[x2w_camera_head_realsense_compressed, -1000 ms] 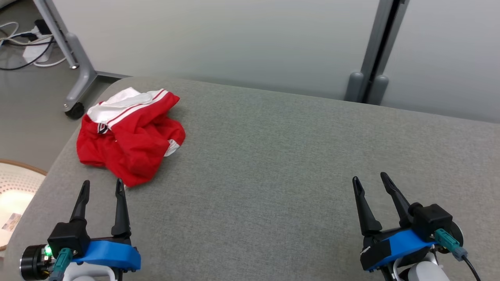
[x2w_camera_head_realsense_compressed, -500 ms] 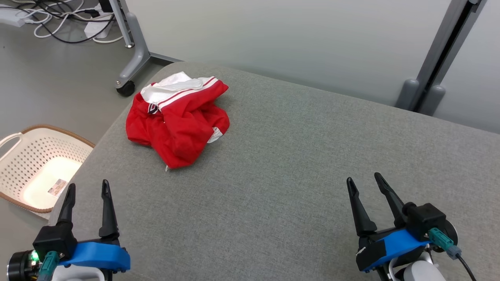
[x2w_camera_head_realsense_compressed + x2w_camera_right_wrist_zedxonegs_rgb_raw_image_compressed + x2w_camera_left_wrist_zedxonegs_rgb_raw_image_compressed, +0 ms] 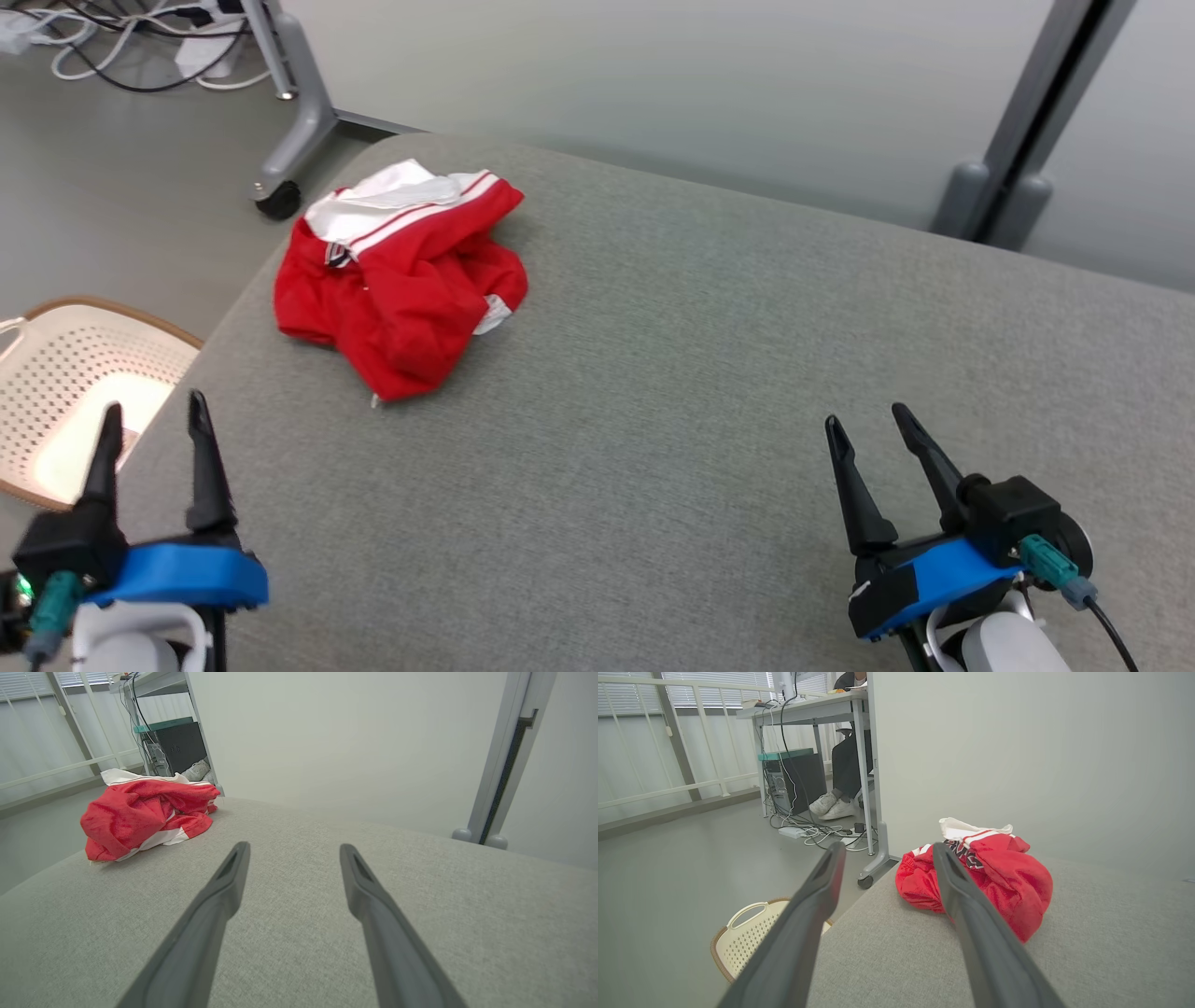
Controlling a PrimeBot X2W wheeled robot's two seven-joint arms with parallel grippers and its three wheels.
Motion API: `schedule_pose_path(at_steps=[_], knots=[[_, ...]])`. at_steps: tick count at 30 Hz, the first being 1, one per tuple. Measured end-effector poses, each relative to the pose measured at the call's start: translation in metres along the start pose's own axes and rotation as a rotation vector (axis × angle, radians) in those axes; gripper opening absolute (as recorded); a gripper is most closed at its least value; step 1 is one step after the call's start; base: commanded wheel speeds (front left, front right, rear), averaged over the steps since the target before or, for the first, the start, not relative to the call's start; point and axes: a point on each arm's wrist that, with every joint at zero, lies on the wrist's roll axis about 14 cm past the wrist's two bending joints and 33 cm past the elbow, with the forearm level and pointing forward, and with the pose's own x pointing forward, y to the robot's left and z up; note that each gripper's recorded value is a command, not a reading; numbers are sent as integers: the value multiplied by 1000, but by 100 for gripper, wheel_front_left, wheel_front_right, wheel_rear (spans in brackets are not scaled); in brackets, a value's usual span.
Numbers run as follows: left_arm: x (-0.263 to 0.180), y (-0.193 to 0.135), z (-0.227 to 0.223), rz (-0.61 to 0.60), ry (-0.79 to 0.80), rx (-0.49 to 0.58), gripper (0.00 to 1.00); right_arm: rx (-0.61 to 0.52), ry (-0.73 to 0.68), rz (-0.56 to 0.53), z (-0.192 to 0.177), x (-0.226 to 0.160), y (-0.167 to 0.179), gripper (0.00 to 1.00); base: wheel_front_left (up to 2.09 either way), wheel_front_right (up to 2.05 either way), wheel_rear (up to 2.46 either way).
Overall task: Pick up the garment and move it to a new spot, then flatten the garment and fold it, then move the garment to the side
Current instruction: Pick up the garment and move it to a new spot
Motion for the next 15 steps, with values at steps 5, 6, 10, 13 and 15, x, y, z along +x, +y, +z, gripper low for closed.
schedule_pose_path(at_steps=[5, 6, 10, 13, 15], knots=[[36, -7, 21, -37, -55, 20, 100, -13, 3, -50, -3, -2, -21, 100, 0, 0, 0], [45, -8, 26, -41, -68, 23, 100, -14, 4, -61, -4, -2, -25, 100, 0, 0, 0], [83, -22, 39, -76, -104, 39, 100, -24, 11, -113, -10, -4, -49, 100, 0, 0, 0], [112, -33, 44, -105, -121, 56, 100, -38, 18, -167, -14, -8, -71, 100, 0, 0, 0], [129, -42, 45, -131, -124, 76, 100, -45, 22, -200, -17, -10, -84, 100, 0, 0, 0]])
